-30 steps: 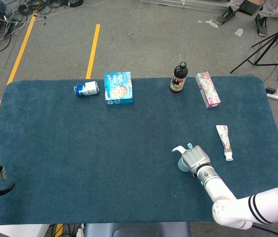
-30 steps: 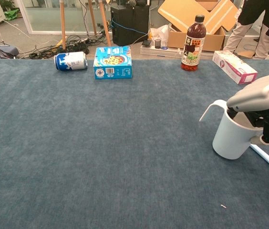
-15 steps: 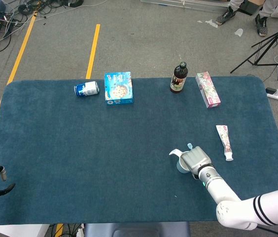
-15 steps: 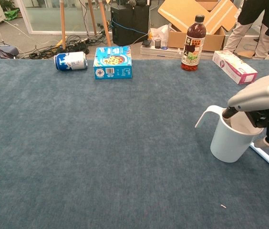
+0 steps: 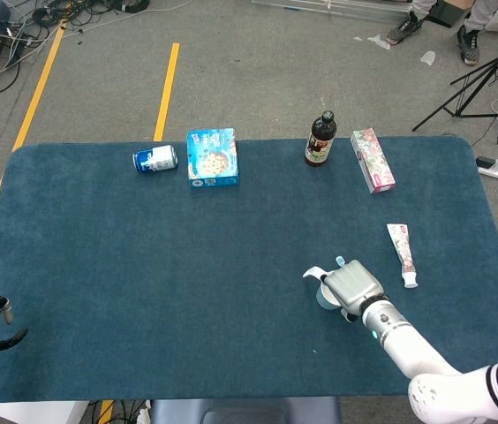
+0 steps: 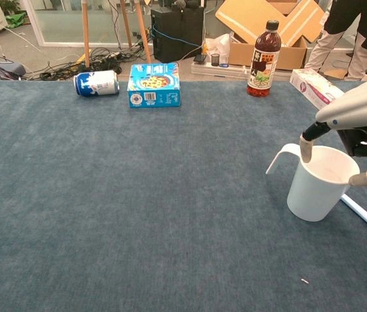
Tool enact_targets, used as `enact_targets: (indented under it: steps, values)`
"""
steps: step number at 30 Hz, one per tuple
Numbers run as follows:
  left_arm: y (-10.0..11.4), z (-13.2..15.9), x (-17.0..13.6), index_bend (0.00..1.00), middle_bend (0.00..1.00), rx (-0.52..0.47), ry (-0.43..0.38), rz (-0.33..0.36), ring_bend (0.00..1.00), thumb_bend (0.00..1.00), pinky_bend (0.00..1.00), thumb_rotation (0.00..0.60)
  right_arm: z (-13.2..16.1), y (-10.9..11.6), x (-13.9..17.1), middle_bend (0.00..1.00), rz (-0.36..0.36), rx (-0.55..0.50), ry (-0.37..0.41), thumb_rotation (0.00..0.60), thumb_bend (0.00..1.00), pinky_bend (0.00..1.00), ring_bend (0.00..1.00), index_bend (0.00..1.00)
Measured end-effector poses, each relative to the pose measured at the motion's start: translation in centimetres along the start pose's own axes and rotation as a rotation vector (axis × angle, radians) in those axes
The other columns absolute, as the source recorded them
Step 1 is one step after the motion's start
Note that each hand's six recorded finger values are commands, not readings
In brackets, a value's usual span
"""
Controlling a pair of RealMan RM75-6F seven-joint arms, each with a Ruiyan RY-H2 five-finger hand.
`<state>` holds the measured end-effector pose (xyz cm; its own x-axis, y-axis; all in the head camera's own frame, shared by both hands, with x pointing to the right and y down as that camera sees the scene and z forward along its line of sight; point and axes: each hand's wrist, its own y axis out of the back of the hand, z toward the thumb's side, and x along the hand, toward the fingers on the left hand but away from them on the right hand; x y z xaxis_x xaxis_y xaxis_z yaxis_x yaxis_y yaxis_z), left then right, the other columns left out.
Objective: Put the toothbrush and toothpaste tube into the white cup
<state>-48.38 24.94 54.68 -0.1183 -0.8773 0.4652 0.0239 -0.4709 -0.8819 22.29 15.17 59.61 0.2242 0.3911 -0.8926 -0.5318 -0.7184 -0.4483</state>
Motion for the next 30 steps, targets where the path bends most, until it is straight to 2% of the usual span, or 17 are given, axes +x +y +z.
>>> enact_targets:
  steps: [10, 17, 22, 30]
  values:
    - [-0.1, 0.0, 0.0, 0.66, 0.54, 0.002, 0.0, -0.002, 0.44, 0.0, 0.41, 0.6, -0.6, 1.8, 3.5, 1.0, -0.137, -0.066, 0.065, 0.6, 0.23, 1.0, 1.0, 0.22]
    - [-0.2, 0.2, -0.1, 0.66, 0.54, 0.001, -0.001, -0.006, 0.44, 0.0, 0.41, 0.6, -1.8, 1.5, 6.5, 1.0, -0.209, -0.097, 0.097, 0.6, 0.23, 1.0, 1.0, 0.19]
    - [-0.4, 0.3, -0.1, 0.66, 0.54, 0.002, -0.005, -0.012, 0.44, 0.0, 0.41, 0.6, -3.1, -0.7, 9.1, 1.0, -0.194, -0.101, 0.095, 0.6, 0.24, 1.0, 1.0, 0.18]
    - [-0.6, 0.5, -0.1, 0.66, 0.54, 0.005, -0.009, -0.017, 0.44, 0.0, 0.41, 0.6, -5.4, -6.1, 11.5, 1.0, -0.09, -0.118, 0.069, 0.6, 0.3, 1.0, 1.0, 0.16]
